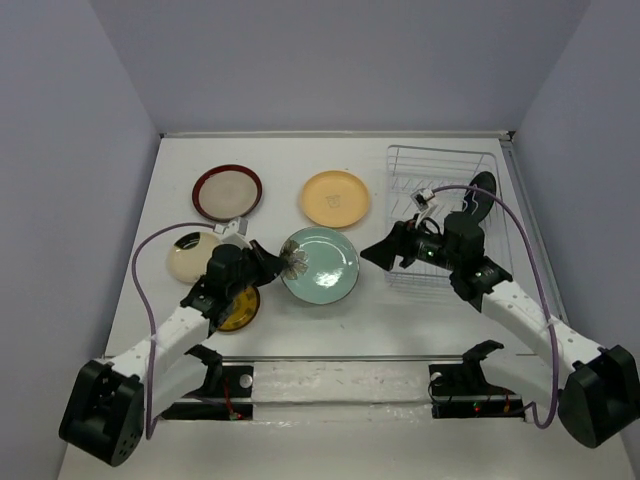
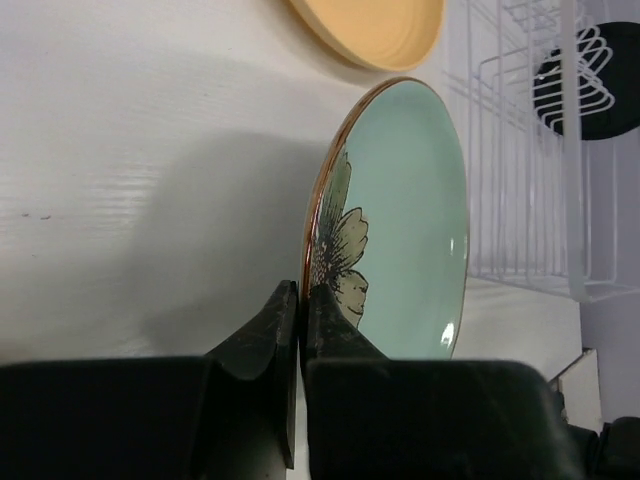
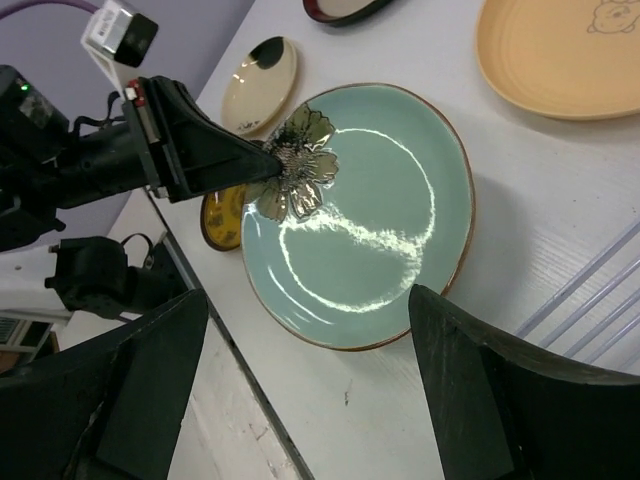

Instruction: Load the plates into the dish rack

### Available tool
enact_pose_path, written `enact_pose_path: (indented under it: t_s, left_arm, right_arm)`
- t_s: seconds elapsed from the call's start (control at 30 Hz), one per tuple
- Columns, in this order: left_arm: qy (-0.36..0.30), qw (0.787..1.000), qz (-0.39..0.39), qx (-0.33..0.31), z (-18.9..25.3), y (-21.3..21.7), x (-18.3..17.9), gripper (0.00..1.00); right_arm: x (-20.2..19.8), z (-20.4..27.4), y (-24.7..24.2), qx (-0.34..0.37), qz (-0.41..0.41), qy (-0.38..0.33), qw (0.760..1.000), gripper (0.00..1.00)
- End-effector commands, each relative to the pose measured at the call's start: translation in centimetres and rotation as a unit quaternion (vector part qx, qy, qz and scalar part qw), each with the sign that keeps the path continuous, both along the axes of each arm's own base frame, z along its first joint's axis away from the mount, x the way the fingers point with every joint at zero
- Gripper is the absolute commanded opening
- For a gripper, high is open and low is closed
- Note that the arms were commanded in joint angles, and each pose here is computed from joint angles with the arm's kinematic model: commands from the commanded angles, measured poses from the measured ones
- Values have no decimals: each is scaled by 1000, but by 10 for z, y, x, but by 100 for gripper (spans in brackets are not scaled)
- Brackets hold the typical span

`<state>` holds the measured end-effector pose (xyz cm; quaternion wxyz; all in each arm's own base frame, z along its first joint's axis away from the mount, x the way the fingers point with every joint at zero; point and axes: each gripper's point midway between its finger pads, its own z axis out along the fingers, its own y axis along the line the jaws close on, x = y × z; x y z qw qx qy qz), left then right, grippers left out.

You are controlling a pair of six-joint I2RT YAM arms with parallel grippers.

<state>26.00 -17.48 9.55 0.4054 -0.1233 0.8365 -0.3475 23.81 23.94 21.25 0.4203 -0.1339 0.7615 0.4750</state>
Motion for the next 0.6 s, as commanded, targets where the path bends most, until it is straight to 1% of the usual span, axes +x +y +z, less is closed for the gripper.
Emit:
enact_pose_path:
  t_s: [0.0,0.07,0.17,0.3,0.57]
  left_arm:
    - [-95,993,-30,-61,81,-13,2,6]
    - [-107,991,-43,-70,94,-14,-5,6]
    - [-125,987,-55,-81,108,-15,-13,6]
    - [-140,984,-71,-88,120,-18,-19,6]
    - [-184,970,-120,-105,156,-29,-30,6]
  right_arm:
    - [4,20,9,0,28,-20,999,88]
    - [10,10,11,-14,26,0,1000,90]
    - [8,-1,20,-26,42,18,999,92]
    - [10,-10,26,-43,45,30,998,93]
    - [13,-38,31,-82,33,59,994,91]
